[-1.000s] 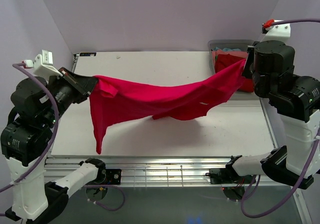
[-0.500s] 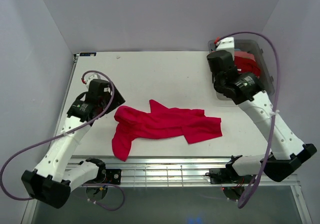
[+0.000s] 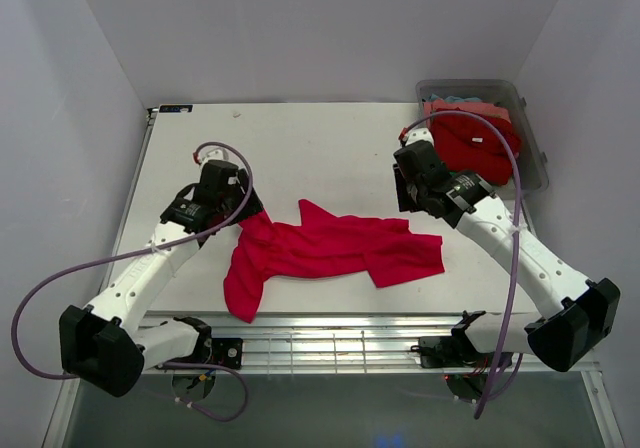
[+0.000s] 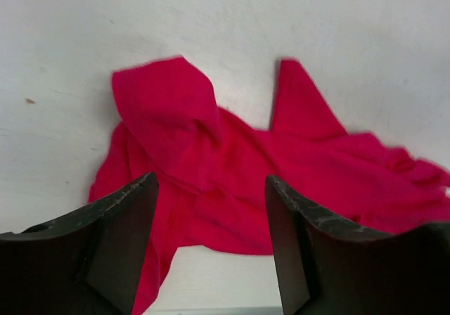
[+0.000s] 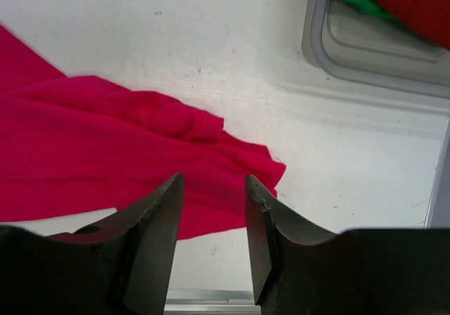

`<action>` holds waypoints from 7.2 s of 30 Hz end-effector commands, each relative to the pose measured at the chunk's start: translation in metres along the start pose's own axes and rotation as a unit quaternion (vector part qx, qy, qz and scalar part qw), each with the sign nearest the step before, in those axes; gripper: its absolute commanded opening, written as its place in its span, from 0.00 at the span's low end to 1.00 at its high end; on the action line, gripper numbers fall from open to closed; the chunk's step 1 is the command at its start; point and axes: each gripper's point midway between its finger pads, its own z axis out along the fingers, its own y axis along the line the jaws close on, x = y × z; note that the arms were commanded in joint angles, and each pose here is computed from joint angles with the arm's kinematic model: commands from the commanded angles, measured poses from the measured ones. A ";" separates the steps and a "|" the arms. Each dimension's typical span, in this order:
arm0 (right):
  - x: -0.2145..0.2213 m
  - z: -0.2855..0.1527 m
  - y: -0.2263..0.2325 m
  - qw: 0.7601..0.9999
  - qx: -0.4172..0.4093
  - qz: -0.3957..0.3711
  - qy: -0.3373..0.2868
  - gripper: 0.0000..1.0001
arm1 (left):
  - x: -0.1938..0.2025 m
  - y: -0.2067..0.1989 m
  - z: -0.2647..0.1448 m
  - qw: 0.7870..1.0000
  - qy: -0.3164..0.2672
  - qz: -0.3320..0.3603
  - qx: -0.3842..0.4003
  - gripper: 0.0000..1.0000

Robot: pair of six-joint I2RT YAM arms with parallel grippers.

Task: Fold and stack the t-shirts
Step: Flatten out the tshirt

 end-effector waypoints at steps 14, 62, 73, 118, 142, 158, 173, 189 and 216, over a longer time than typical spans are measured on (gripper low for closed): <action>0.040 0.004 0.009 0.998 -0.030 0.034 0.036 0.46 | 0.091 -0.009 0.020 0.992 0.084 0.095 0.000 0.65; 0.158 0.042 -0.043 0.979 0.044 0.101 0.170 0.48 | 0.113 0.011 0.059 0.984 0.099 0.139 -0.054 0.41; 0.205 0.056 -0.025 0.958 -0.001 0.140 0.251 0.50 | 0.113 0.010 0.062 0.983 0.100 0.141 -0.058 0.38; 0.226 0.127 -0.032 0.944 0.025 0.082 0.319 0.24 | 0.107 0.002 0.062 0.984 0.095 0.145 -0.045 0.34; 0.124 0.054 -0.046 0.973 0.002 0.105 0.207 0.08 | 0.096 -0.003 0.056 0.983 0.086 0.157 -0.041 0.00; -0.063 -0.038 -0.086 0.992 0.028 0.121 -0.002 0.08 | -0.079 -0.050 -0.038 0.983 -0.095 0.150 -0.049 0.00; -0.104 -0.080 -0.091 0.990 0.007 0.124 -0.063 0.08 | -0.105 -0.024 -0.106 0.980 -0.157 0.114 -0.045 0.00; -0.142 -0.326 -0.096 0.905 -0.134 0.086 -0.394 0.08 | -0.162 -0.064 -0.326 0.932 -0.269 0.029 0.241 0.00; -0.231 -0.274 -0.071 0.867 -0.182 0.117 -0.449 0.08 | -0.176 -0.074 -0.315 0.935 -0.273 0.002 0.227 0.00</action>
